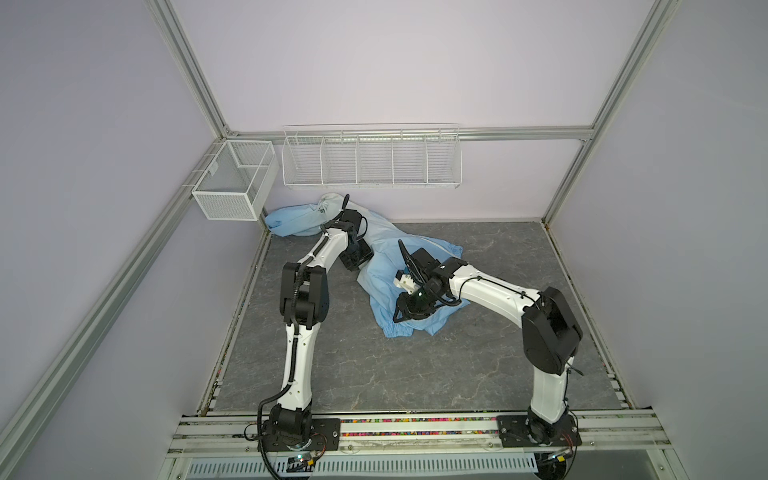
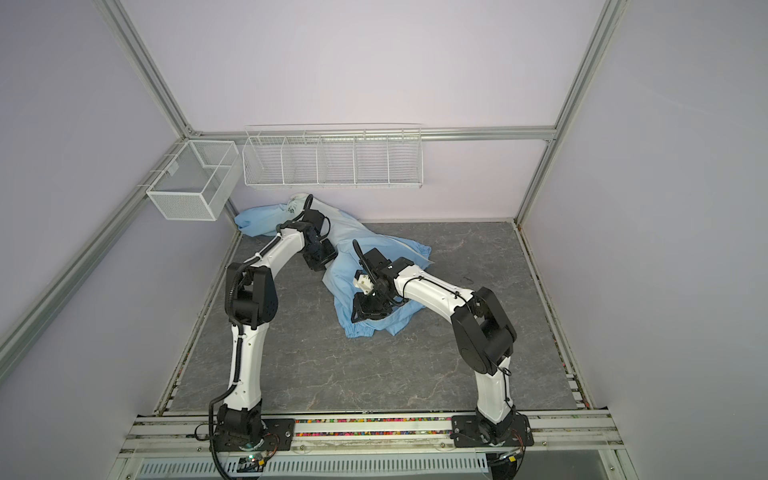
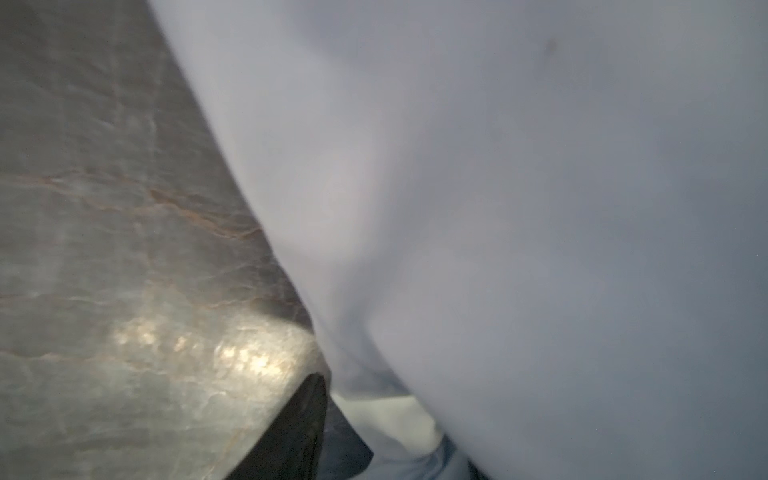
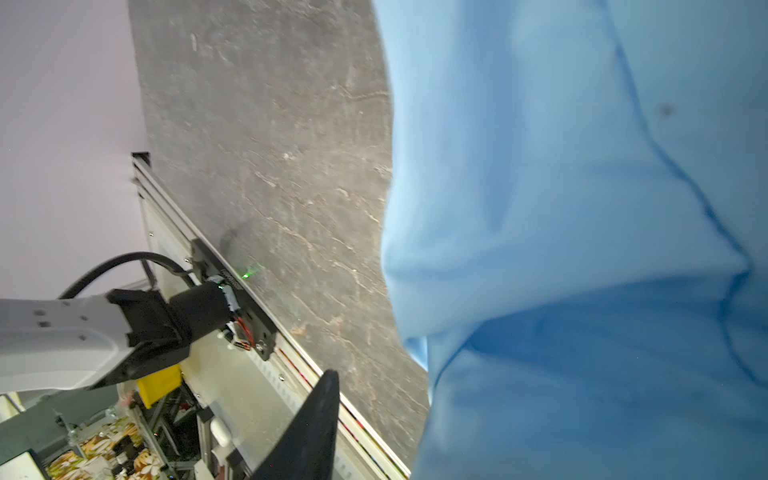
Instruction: Zip up the jacket
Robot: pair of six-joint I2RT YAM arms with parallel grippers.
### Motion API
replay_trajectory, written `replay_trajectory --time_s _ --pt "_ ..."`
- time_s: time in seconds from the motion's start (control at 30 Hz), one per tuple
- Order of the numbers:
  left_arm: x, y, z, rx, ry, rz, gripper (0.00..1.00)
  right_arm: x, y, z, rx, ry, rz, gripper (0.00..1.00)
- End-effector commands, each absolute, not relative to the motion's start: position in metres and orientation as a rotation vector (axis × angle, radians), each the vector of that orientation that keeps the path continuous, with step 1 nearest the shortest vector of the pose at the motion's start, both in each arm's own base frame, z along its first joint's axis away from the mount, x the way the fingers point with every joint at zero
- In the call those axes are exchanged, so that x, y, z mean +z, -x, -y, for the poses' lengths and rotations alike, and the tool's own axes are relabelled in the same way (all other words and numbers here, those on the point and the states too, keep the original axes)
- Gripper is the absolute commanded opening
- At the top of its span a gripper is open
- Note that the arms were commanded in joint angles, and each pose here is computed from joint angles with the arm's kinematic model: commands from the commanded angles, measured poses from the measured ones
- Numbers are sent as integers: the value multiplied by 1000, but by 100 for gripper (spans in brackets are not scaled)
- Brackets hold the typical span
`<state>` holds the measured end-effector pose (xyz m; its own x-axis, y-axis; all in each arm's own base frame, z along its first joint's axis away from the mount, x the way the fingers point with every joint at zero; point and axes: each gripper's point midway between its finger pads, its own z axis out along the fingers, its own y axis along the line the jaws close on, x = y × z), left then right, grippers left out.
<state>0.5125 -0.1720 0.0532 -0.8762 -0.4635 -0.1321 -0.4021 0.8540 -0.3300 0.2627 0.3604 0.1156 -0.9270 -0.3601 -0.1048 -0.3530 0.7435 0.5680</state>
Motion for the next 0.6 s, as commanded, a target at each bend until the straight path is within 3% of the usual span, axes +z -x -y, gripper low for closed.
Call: replay_trajectory --time_s 0.0,0.1,0.3,0.43,0.57 --pt "85 -502 142 -396 707 -2793 57 145 -283 -347 -1016 -563 2975 63" --pt "115 -482 121 -359 732 -2757 59 177 -306 -322 -1075 -487 3072 75" --pt "163 -427 124 -421 738 -2729 62 215 -357 -246 -991 -191 3329 80" --pt "183 -394 161 -526 692 -2740 63 193 -389 -173 -615 218 3423 83" --pt "170 -377 206 -613 657 -2781 64 153 -419 -148 -637 470 3321 80"
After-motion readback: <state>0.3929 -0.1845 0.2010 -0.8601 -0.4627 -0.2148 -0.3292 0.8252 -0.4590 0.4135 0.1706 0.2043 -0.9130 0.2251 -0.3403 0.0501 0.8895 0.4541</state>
